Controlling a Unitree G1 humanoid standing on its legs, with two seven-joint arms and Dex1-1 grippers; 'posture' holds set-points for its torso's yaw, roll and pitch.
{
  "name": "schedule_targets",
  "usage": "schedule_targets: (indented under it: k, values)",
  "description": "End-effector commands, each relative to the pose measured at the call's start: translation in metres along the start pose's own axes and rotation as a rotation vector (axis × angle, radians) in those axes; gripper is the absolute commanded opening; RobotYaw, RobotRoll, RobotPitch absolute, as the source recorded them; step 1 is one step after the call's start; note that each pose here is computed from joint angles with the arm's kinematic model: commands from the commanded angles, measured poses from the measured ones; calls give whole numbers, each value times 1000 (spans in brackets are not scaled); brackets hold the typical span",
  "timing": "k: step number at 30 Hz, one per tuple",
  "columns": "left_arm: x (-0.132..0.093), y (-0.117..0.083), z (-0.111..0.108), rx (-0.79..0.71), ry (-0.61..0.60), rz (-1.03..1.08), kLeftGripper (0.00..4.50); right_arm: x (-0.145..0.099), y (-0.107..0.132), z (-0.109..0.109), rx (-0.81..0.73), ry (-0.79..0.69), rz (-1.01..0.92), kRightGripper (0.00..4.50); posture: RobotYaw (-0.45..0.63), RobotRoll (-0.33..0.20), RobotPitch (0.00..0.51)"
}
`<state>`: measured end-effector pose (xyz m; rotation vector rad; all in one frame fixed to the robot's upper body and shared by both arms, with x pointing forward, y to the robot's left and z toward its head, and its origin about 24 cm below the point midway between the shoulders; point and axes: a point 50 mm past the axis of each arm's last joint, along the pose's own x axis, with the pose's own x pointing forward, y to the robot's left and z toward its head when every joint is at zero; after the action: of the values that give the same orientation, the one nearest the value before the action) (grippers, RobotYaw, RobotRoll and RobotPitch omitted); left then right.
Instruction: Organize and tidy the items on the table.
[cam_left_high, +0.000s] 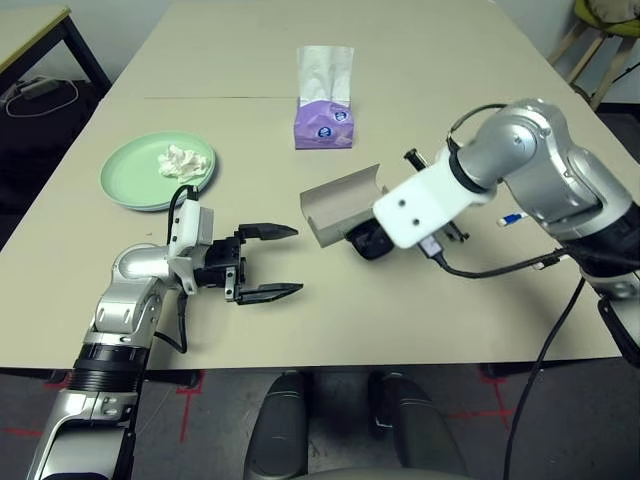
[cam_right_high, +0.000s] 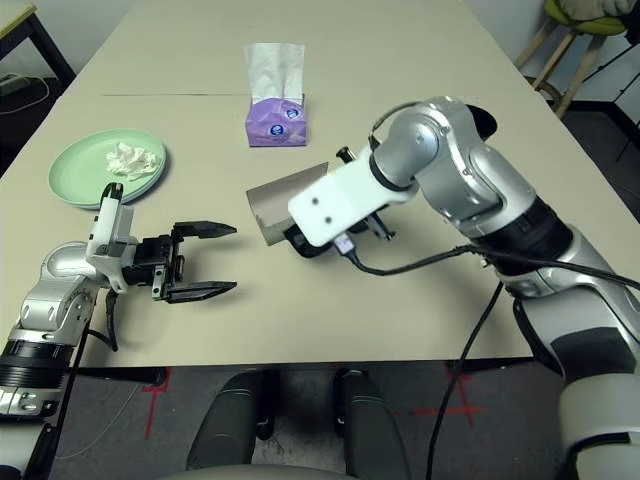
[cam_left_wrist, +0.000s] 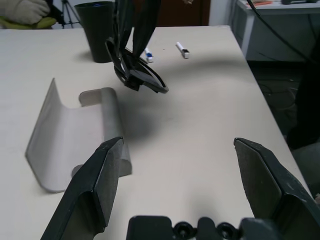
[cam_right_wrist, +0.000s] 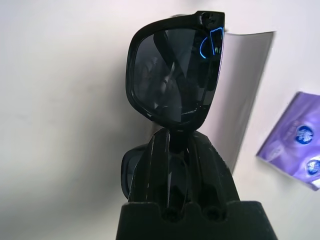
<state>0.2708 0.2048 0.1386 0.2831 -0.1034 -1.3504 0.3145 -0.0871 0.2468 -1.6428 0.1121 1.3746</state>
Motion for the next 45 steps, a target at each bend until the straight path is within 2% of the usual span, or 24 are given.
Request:
schedule_targets:
  k: [1,10,19,29,45]
  values:
    - [-4,2,-4,-19,26,49,4500,5,-5,-6,5,31,-26,453,151,0,171]
    - [-5,5,-4,-15,32,115,4500,31,-22,-7,40,47,-107,453,152,0,174]
    - [-2,6,-4,-36,23,156,4500,42,-33,-2,-33,74,-137,453,161,0,172]
    - [1,3,-1,-19,17,158,4500,52,-27,-7,-80,99,-128,453,179,0,173]
    - [1,2,1,-23,23,151,4500,68,-20,-4,-41,87,-102,453,179,0,177]
